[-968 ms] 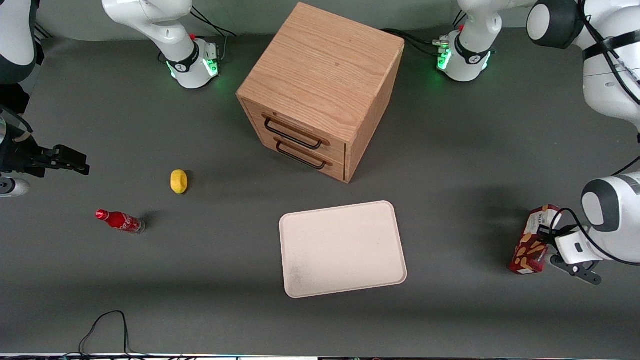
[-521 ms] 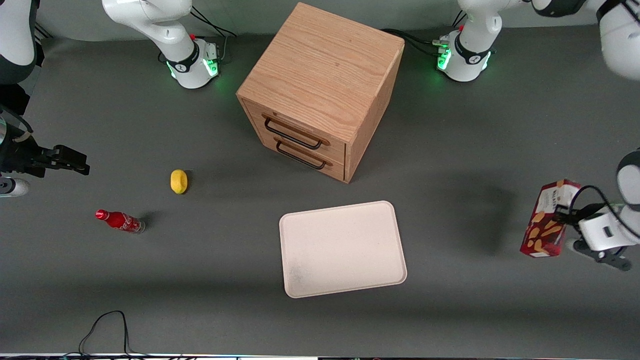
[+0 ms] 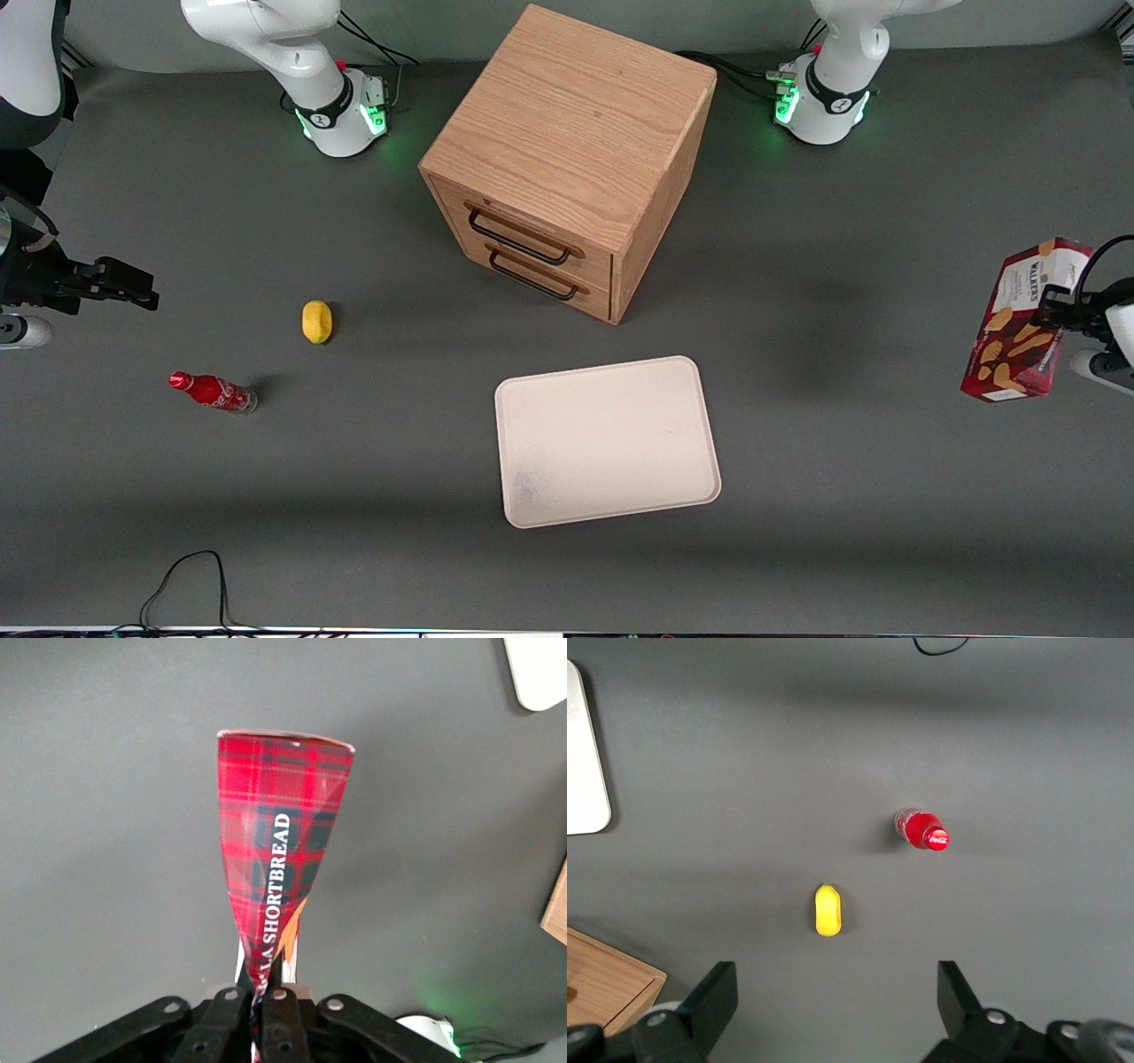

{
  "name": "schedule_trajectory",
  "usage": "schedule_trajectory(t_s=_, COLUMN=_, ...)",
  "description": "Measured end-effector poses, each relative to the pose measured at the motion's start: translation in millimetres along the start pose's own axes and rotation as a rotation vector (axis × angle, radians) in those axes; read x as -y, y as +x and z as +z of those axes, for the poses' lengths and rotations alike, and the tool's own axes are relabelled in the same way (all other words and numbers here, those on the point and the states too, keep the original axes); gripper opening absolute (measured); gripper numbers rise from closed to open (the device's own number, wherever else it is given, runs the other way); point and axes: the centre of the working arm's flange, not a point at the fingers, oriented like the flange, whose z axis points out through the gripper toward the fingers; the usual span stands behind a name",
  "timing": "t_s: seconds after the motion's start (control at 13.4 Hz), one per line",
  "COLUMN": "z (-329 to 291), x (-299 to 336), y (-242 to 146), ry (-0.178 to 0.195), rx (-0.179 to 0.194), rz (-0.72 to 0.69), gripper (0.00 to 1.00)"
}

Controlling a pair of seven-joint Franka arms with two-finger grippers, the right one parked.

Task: Place red cookie box on tray
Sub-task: 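Carry the box with the left gripper over the white tray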

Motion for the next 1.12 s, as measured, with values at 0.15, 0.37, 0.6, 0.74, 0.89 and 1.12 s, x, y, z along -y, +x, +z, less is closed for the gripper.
schedule_trajectory(t_s=0.15, z=-2.6, x=-5.7, y=1.7, ry=0.005, rx=0.008, rz=-0.006, gripper=0.03)
schedule_trajectory(t_s=0.37, z=-13.6, x=-27.5, y=12.5, ry=0.018, rx=-0.001, rz=-0.07, gripper=0.03)
schedule_trajectory(t_s=0.6, z=-24.4, x=-86.8, y=47.4, ry=0.029, rx=-0.035, rz=-0.216, gripper=0.03)
schedule_trajectory(t_s=0.74, z=-19.2, x=-125.3, y=79.3, ry=0.012, rx=-0.051, rz=-0.288, gripper=0.03)
schedule_trajectory(t_s=0.89, z=-0.2, x=-153.4, y=114.2, ry=-0.013, rx=-0.063, rz=-0.363, gripper=0.03)
schedule_trajectory(t_s=1.12, z=33.0, x=-200.4, y=165.1, ry=-0.025, rx=-0.123, rz=-0.434, gripper=0.03)
